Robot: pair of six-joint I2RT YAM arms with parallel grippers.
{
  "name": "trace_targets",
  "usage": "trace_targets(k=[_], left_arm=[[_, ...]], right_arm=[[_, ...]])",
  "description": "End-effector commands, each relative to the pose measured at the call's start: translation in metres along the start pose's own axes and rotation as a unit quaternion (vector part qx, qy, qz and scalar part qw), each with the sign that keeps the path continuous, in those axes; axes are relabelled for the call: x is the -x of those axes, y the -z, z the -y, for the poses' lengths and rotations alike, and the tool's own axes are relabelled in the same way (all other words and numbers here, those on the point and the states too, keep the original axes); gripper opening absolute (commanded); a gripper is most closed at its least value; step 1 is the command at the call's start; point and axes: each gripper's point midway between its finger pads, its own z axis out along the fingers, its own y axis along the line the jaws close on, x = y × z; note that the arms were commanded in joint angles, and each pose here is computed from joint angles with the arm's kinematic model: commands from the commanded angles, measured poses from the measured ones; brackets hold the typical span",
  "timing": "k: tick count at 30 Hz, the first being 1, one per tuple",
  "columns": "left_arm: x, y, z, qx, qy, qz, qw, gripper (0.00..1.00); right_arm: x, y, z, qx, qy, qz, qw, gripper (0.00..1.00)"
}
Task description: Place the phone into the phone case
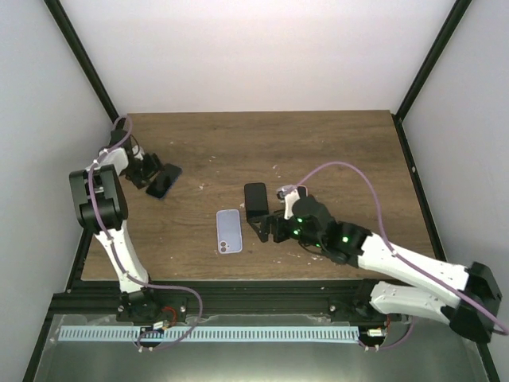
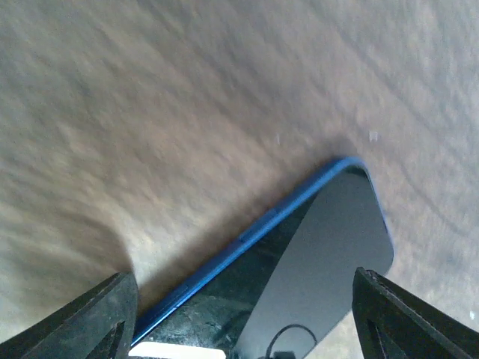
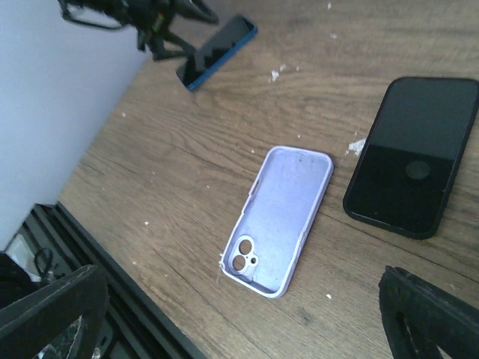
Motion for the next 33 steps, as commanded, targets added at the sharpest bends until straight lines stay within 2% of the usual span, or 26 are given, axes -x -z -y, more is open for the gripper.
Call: trace_targets(k=[1, 5, 9, 15, 19, 25, 33], left_arm=[[-0.067, -0.016, -0.006, 0.024, -0.017, -0.082, 0.996, 0.79], [-0.088, -0.014, 0.006, 0.032, -0.054, -0.082, 0.995, 0.78], [-0.086, -0.006, 0.000, 0.082, -0.090, -0.062, 0.991, 0.80], [-0.075, 0.000, 0.006, 0.140, -0.157, -0.027, 0.977, 0.92], [-0.075, -0.005, 0.012, 0.162, -0.185, -0.024, 0.969, 1.00], [-0.075, -0.011, 0.029, 0.169, -0.231, -0.024, 0.958, 1.00], [-0.069, -0.017, 0.030, 0.182, -0.246, -0.032, 0.952, 0.95]], right_arm=[[0.007, 0.028, 0.007, -0.002, -0.009, 0.036, 0.999, 1.00], [0.011, 0.048, 0.002, 0.016, -0.019, 0.051, 0.998, 1.00], [0.011, 0.059, 0.005, 0.020, -0.032, 0.067, 0.997, 1.00], [0.011, 0.065, 0.004, 0.030, -0.047, 0.075, 0.996, 1.00], [0.010, 0.061, 0.003, 0.033, -0.048, 0.070, 0.996, 1.00], [0.010, 0.053, -0.002, 0.038, -0.040, 0.057, 0.997, 1.00], [0.010, 0.053, -0.001, 0.035, -0.038, 0.061, 0.997, 1.00]])
